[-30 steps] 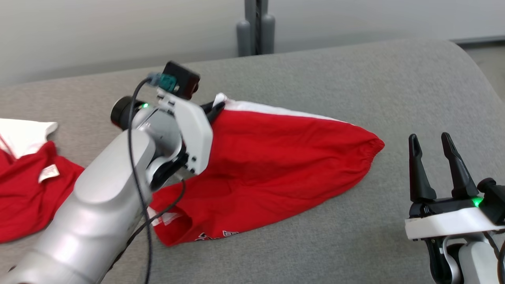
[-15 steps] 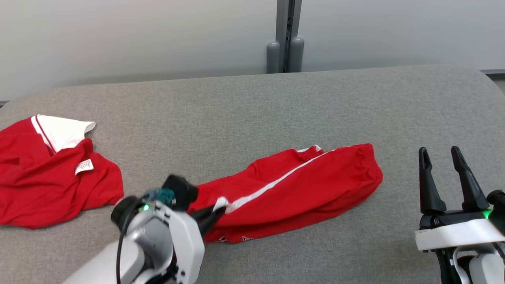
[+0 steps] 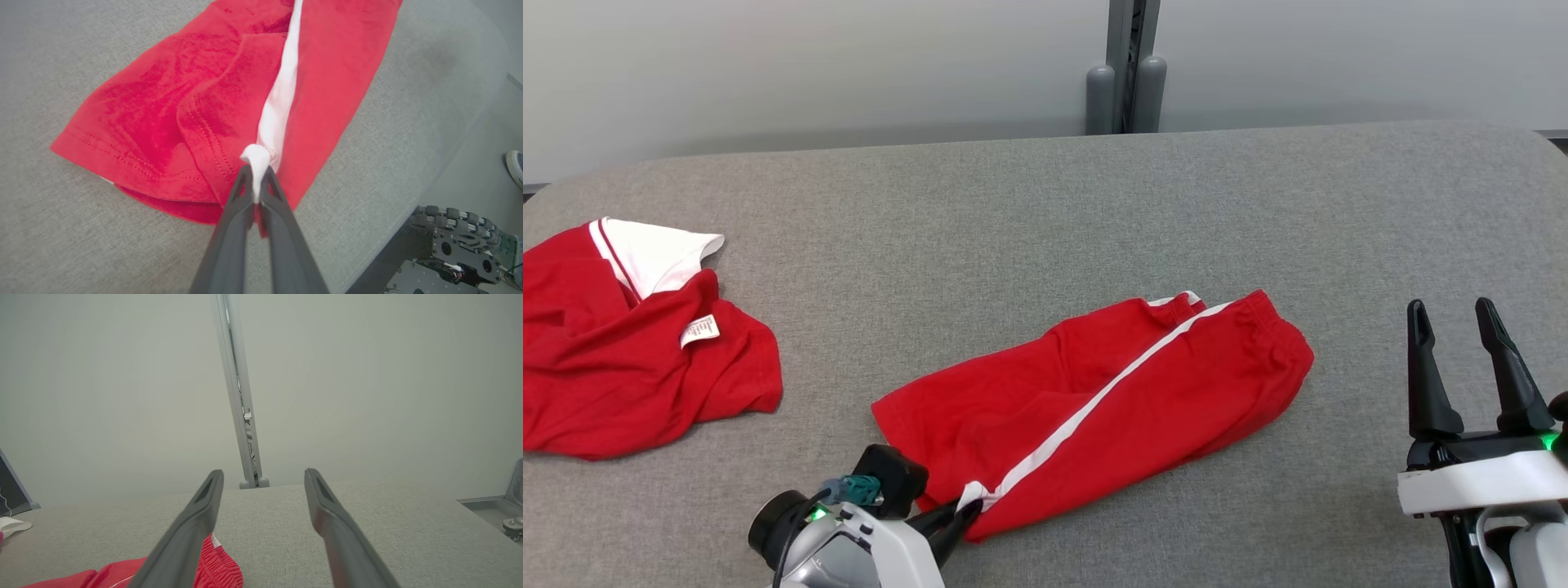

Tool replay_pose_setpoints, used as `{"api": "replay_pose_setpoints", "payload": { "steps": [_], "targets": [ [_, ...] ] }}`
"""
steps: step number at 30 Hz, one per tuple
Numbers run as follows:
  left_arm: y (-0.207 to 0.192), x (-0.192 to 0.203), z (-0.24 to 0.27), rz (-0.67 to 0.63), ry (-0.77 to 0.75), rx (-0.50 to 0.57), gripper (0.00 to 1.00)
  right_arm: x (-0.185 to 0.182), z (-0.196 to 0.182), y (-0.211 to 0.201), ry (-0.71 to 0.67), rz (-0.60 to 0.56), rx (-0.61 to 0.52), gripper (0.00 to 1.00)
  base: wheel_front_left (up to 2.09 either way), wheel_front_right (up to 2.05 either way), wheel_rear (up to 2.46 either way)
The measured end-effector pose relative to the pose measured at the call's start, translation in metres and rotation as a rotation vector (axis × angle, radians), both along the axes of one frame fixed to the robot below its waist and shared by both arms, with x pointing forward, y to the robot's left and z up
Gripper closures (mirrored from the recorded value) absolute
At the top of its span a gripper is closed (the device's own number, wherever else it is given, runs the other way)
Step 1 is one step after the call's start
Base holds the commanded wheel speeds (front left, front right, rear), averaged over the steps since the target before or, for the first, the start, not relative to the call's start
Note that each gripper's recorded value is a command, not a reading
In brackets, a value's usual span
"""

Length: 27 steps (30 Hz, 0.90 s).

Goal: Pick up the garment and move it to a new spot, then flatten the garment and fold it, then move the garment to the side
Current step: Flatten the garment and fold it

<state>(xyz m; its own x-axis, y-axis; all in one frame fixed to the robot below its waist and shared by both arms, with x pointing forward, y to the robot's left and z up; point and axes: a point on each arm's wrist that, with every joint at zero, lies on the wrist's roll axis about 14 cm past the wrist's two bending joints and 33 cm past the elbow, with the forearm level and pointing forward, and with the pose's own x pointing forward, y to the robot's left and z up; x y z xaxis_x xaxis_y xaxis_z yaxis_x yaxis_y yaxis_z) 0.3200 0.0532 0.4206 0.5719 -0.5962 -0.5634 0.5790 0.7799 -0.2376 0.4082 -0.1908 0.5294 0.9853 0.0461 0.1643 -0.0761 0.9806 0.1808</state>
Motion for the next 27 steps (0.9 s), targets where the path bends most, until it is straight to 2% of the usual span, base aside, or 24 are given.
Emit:
{"api": "replay_pose_setpoints", "payload": {
  "steps": [3, 12, 13, 14, 15, 22, 27],
  "targets": [
    [0.006, 0.004, -0.003, 0.062, -0.005, -0.013, 1.00, 0.000, 0.000, -0.003, 0.001, -0.007, -0.003, 0.00, 0.00, 0.00, 0.00],
    [0.026, 0.003, -0.011, 0.138, 0.002, 0.004, 1.00, -0.003, 0.001, -0.005, -0.003, -0.010, -0.008, 0.00, 0.00, 0.00, 0.00],
    [0.028, 0.002, -0.012, 0.144, 0.007, 0.007, 0.80, -0.004, 0.001, -0.005, -0.002, -0.010, -0.009, 0.00, 0.00, 0.00, 0.00],
    [0.029, 0.002, -0.011, 0.149, 0.004, 0.007, 0.33, -0.004, 0.001, -0.005, -0.001, -0.010, -0.009, 0.00, 0.00, 0.00, 0.00],
    [0.028, 0.003, -0.009, 0.155, 0.002, -0.004, 0.00, -0.004, 0.001, -0.005, 0.000, -0.008, -0.009, 0.00, 0.00, 0.00, 0.00],
    [0.020, 0.011, 0.010, 0.198, -0.049, -0.076, 0.00, -0.006, 0.003, -0.002, -0.007, 0.000, -0.009, 0.00, 0.00, 0.00, 0.00],
    [0.029, 0.031, 0.031, 0.293, -0.140, -0.126, 0.00, -0.007, 0.004, -0.003, -0.007, -0.002, -0.010, 0.00, 0.00, 0.00, 0.00]
  ]
}}
